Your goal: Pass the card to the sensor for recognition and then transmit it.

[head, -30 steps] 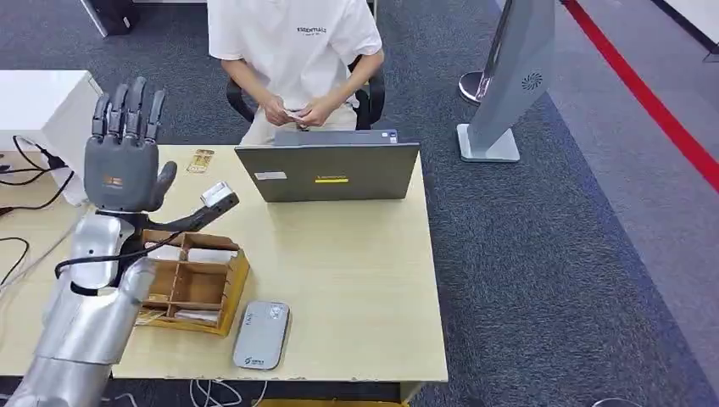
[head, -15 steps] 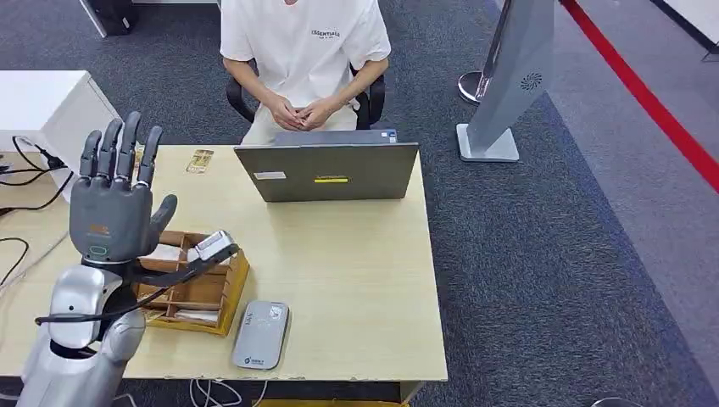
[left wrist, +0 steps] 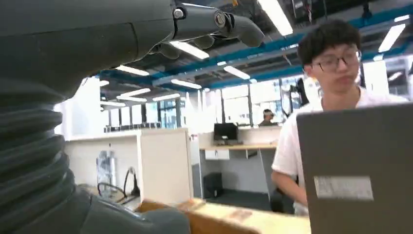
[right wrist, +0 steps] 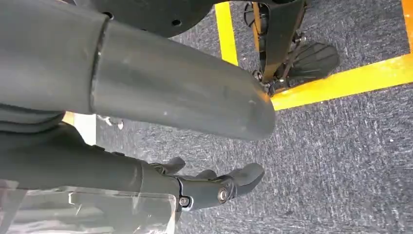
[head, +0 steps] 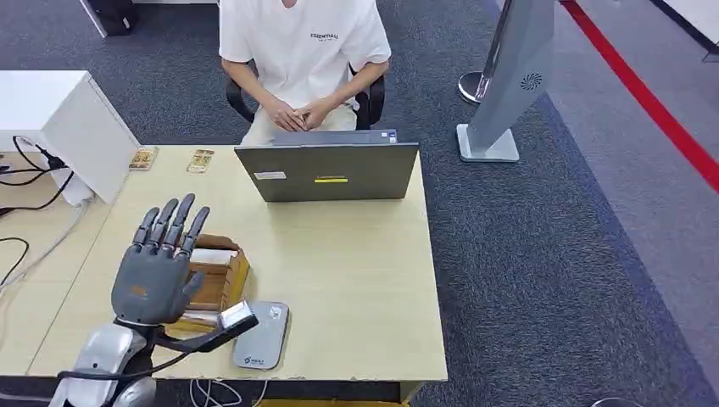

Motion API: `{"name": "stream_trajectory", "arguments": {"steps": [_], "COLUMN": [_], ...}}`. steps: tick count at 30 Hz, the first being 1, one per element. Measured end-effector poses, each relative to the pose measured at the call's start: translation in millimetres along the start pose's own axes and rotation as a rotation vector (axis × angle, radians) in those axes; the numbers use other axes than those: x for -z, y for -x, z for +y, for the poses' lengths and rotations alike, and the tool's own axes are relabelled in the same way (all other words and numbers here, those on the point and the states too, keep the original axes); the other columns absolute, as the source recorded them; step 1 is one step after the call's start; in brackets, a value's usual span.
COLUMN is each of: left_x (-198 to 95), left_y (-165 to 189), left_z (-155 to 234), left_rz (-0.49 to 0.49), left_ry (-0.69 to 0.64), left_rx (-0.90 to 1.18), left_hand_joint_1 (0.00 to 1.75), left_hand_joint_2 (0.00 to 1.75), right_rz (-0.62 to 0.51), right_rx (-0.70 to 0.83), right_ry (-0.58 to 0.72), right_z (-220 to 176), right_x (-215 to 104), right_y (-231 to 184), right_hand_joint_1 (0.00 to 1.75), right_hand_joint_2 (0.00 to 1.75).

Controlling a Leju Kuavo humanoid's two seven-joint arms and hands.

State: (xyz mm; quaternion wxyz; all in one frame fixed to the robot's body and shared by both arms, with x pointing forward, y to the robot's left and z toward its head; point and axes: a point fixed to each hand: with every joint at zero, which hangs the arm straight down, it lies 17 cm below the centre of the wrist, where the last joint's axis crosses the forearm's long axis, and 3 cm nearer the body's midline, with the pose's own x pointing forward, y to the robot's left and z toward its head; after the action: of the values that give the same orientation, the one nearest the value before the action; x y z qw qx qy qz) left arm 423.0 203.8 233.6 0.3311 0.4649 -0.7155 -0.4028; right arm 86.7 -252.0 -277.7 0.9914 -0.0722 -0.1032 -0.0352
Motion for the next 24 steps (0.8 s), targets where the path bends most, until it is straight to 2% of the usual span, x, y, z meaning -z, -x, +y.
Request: {"name": "stream_trajectory", "arguments": {"steps": [11,24], "left_x": [-50,-87], "left_y": [-11,-8], "left_z": [-22,-37], "left_rz": [0.02,0.096], "left_ry": [0.095,0.155], "left_rx": [-0.061,-0.1], "left_hand_joint_1": [0.0,0.0], "left_hand_joint_2": [1.75,1.75], "right_rz": [0.01,0.017], "right_rx": [0.028,0.038], "right_ry": [0.012,0.02], "right_z": [-4,-7], "right_x": [1,1], "right_y": [3,4], "right_hand_joint_1": [0.0,0.0], "right_hand_joint_2": [0.0,0.0]}}
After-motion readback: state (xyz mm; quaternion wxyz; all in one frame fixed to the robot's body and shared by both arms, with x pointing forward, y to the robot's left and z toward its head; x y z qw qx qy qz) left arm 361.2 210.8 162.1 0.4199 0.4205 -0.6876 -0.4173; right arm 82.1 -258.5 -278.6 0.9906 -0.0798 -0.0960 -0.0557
